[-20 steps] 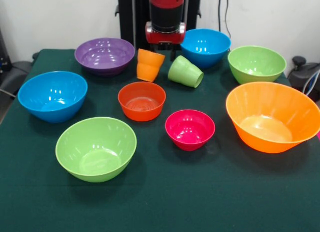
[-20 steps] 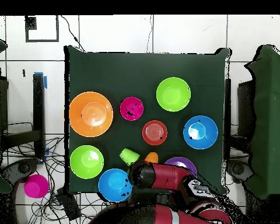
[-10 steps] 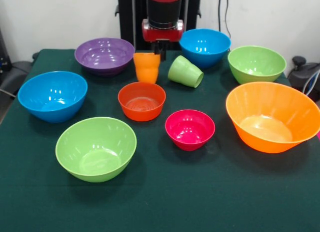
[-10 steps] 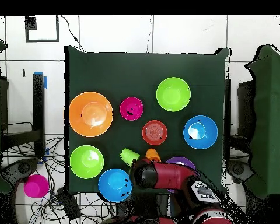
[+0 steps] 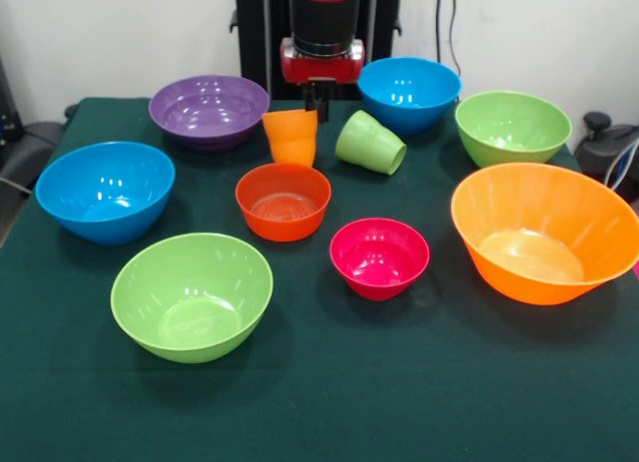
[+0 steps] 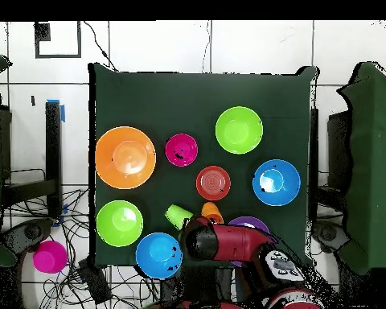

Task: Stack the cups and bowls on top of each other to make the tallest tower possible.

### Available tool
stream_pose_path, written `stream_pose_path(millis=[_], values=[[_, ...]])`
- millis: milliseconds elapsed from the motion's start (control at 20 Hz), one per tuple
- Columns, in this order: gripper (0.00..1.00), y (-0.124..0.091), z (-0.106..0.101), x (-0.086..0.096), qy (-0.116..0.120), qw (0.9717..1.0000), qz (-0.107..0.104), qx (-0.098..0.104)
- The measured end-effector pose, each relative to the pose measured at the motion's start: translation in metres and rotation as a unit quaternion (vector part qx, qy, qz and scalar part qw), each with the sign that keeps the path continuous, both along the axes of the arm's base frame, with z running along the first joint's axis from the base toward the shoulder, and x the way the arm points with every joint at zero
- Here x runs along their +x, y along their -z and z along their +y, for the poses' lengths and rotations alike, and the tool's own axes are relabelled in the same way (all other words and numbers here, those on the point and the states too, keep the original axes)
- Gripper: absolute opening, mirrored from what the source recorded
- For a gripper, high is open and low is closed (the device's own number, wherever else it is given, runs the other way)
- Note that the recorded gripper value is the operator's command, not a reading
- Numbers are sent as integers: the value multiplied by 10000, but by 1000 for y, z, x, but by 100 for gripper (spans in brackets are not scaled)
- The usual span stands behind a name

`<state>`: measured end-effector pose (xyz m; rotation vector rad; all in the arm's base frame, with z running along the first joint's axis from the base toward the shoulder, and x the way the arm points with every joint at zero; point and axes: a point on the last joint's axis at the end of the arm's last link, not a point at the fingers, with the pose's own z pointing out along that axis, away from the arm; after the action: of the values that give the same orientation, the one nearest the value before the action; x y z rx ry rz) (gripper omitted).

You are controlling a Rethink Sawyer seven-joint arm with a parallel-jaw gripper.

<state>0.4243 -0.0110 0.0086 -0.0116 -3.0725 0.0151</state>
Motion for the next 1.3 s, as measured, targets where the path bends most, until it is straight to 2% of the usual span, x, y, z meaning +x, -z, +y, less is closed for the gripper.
stream_pose_path(millis=[200,800,1150,1200,1300], values=[[0,-1,0,1,-1,10000,-17,-7],[0,-16,-1,15,-52,9996,-263,-99],[0,-48,-13,34,-10,9976,-654,-239],[0,-60,-17,42,9,9965,-778,-292],[0,-71,-19,47,35,9959,-838,-335]])
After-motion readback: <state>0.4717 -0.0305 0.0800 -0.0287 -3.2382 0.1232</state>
